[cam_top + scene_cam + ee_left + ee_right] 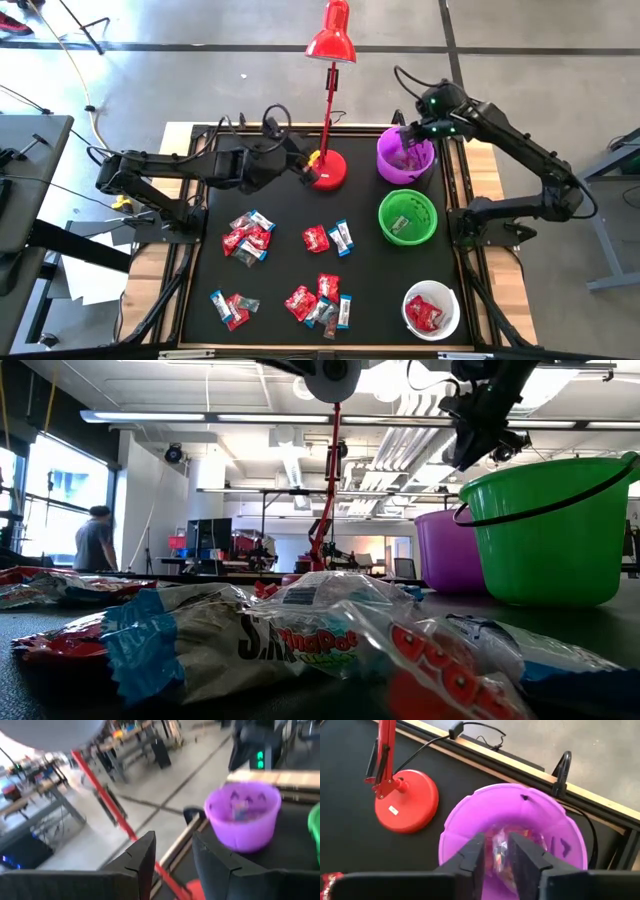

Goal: Organize candy in baskets
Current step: Put the blue gummy into the violet bucket, then put the red candy into the white bucket

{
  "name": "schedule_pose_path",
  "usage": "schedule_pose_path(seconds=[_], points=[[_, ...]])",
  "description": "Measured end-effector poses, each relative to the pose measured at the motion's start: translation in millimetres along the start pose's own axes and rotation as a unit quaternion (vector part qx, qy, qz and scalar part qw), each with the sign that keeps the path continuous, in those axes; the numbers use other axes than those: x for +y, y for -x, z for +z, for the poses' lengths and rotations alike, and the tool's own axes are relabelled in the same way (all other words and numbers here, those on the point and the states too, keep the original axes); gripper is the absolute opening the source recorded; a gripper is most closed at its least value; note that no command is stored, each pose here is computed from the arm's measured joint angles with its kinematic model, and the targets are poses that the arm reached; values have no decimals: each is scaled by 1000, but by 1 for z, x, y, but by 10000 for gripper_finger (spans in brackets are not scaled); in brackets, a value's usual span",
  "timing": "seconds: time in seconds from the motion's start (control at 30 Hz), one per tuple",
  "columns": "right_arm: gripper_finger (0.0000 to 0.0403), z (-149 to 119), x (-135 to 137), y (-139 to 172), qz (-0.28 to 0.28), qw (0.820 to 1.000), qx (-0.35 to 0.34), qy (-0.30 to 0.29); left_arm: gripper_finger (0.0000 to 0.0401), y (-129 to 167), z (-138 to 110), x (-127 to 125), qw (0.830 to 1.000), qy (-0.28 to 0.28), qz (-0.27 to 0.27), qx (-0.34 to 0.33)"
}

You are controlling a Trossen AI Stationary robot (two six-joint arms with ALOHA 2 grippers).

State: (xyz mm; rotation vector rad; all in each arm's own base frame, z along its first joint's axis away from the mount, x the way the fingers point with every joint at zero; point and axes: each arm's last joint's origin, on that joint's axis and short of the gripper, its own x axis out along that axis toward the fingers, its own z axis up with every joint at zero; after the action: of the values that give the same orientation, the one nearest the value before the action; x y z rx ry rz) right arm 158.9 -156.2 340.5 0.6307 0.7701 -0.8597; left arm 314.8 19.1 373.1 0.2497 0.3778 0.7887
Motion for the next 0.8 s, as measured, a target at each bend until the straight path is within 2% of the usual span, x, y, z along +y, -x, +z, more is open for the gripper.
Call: schedule_pose_path(seconds=[0.13,0.23,0.33,0.53,0.63,0.8], points=[[116,-1,2,0,11,999,7,-31,115,1,-14,-2,998,5,-17,53],[121,-5,11,1,69,996,30,-44,115,1,-26,-2,992,14,-66,108],[119,-12,31,3,141,988,64,-27,115,1,-42,-4,977,20,-122,171],[117,-43,82,14,201,972,117,18,115,-5,-96,-17,948,32,-167,269],[117,-61,103,22,209,968,129,46,115,-5,-132,-26,925,54,-172,334],[116,-87,127,35,218,962,140,79,115,8,-183,-35,894,123,-116,414]])
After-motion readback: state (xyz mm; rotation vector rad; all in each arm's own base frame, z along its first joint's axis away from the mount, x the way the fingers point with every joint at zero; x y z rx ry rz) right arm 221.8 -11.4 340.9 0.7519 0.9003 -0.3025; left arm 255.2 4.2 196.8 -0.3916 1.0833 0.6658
